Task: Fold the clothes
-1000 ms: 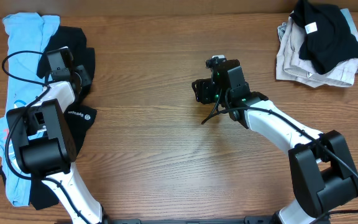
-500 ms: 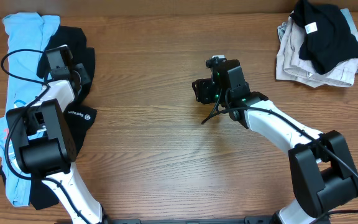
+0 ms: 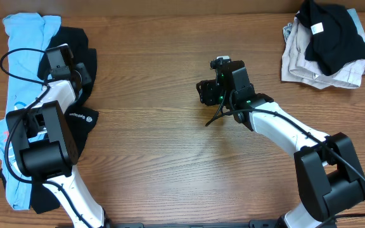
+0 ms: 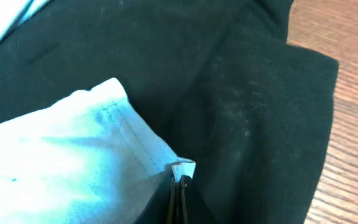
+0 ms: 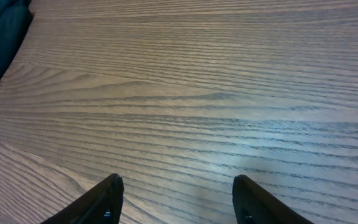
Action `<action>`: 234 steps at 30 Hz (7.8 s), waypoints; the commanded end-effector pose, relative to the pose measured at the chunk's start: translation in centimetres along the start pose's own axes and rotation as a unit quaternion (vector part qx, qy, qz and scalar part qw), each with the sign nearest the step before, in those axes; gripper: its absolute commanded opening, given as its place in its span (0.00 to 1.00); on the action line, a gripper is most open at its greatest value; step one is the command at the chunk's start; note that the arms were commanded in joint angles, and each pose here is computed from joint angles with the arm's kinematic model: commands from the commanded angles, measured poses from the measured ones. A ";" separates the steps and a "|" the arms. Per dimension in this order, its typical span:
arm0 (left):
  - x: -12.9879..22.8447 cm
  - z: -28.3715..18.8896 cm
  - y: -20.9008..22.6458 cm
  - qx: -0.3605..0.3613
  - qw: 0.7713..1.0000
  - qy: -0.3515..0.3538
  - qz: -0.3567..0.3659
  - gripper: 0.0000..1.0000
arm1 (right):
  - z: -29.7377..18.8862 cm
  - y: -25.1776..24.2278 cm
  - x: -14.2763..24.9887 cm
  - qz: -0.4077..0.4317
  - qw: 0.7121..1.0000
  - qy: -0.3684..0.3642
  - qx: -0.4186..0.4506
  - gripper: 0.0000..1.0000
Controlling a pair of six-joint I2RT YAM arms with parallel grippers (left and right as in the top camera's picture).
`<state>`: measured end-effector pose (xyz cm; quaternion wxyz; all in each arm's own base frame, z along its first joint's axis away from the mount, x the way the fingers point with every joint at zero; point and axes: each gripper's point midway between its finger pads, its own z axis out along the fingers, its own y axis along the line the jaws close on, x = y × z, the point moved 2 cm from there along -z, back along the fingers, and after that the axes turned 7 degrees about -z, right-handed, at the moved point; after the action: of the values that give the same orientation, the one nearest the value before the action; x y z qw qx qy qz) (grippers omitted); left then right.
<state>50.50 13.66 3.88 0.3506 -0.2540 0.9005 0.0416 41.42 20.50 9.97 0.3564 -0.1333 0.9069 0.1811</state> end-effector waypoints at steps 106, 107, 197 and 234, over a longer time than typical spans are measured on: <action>-17.4 -71.2 -13.4 0.642 0.641 -0.417 0.049 0.04 | 3.0 12.9 0.9 -0.158 0.966 -0.054 -0.195 0.80; -17.3 -71.5 -13.3 0.643 0.640 -0.419 0.050 0.04 | 3.1 13.3 1.0 -0.161 0.963 -0.058 -0.211 0.75; -4.9 -36.0 -9.6 0.083 0.978 0.035 0.188 0.04 | -7.9 5.4 -1.3 -0.004 0.983 0.027 -0.183 0.04; -0.7 -67.3 -28.2 0.514 0.768 -0.255 0.285 0.04 | -25.9 -4.5 -6.9 0.079 0.985 -0.131 -0.075 0.04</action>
<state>26.48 -27.25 55.85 0.5851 0.2363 0.7211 -0.2861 33.03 6.21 29.23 0.4221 -0.0495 0.8565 0.2931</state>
